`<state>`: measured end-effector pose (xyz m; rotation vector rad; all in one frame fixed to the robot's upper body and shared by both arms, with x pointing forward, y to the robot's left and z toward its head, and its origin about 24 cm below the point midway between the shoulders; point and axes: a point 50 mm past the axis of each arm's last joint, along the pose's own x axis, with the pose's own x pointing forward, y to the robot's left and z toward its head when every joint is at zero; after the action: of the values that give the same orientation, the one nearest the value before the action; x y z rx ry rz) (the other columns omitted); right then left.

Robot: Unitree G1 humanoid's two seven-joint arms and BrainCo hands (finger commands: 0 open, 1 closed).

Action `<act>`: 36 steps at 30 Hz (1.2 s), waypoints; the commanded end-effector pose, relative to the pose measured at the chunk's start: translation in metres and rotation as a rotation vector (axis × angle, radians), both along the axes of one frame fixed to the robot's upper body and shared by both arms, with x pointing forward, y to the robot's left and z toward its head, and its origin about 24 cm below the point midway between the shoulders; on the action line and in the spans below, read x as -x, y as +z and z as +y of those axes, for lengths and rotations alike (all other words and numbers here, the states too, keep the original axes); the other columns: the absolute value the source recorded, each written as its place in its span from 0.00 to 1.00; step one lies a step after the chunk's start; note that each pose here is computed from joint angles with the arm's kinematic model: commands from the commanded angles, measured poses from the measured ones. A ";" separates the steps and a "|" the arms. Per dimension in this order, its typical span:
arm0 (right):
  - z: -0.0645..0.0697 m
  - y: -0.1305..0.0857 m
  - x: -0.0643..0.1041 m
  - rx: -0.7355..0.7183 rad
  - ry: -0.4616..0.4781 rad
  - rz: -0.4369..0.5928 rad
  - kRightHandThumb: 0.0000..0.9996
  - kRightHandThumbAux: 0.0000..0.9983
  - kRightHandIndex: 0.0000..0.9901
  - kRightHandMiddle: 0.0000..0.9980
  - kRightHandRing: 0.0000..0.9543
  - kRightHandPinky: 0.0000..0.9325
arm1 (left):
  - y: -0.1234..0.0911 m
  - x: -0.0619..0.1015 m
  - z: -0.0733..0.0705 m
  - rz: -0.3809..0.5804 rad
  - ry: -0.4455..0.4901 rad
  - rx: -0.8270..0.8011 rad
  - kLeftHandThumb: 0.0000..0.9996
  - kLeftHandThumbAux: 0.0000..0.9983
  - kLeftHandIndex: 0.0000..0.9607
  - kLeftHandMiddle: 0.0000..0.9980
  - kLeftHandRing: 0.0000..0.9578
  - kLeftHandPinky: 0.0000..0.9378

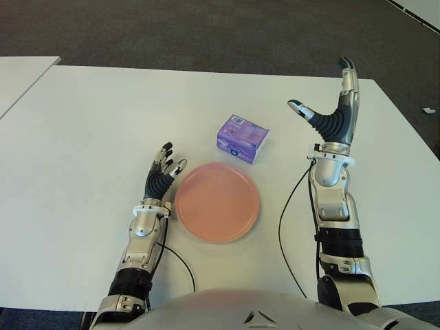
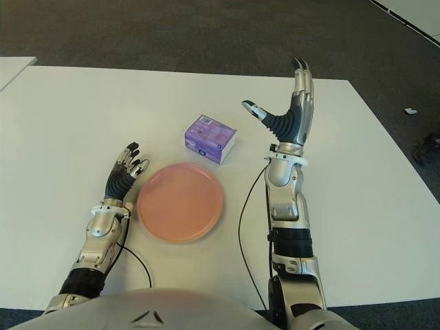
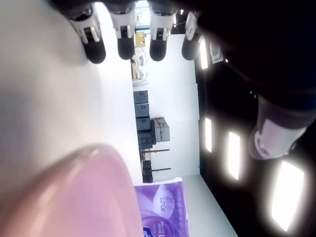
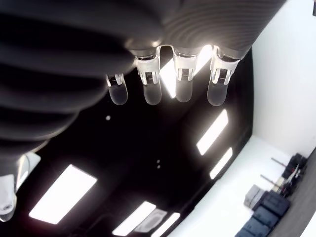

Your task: Put the tissue paper into the plate.

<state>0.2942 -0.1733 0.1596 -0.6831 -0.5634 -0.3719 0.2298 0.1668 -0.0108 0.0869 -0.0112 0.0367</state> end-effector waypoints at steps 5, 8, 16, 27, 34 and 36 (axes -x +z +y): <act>0.015 0.006 -0.026 0.056 0.124 0.080 0.08 0.41 0.00 0.00 0.00 0.00 | -0.014 0.008 0.002 0.077 0.021 -0.012 0.00 0.54 0.00 0.00 0.00 0.00; 0.018 0.003 -0.032 0.065 0.153 0.086 0.09 0.40 0.00 0.00 0.00 0.00 | -0.014 0.007 0.002 0.081 0.019 -0.007 0.00 0.54 0.00 0.00 0.00 0.00; 0.035 -0.019 -0.037 0.150 0.226 0.158 0.11 0.41 0.00 0.00 0.00 0.00 | -0.013 0.008 0.002 0.089 0.016 -0.005 0.00 0.54 0.00 0.00 0.00 0.00; 0.072 -0.062 -0.044 0.368 0.366 0.342 0.08 0.46 0.00 0.00 0.00 0.00 | -0.012 0.006 0.001 0.083 0.023 -0.012 0.00 0.54 0.00 0.00 0.00 0.00; 0.074 -0.073 -0.045 0.454 0.407 0.384 0.05 0.49 0.00 0.00 0.00 0.00 | -0.012 0.007 0.000 0.083 0.018 -0.007 0.00 0.53 0.00 0.00 0.00 0.00; 0.074 -0.077 -0.046 0.471 0.413 0.398 0.05 0.50 0.00 0.00 0.00 0.00 | -0.012 0.007 0.000 0.085 0.017 -0.003 0.00 0.53 0.00 0.00 0.00 0.00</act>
<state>0.3378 -0.0965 0.0866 -1.0013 -0.4088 0.2681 0.2316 0.1655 -0.0091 0.0944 -0.0077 0.0407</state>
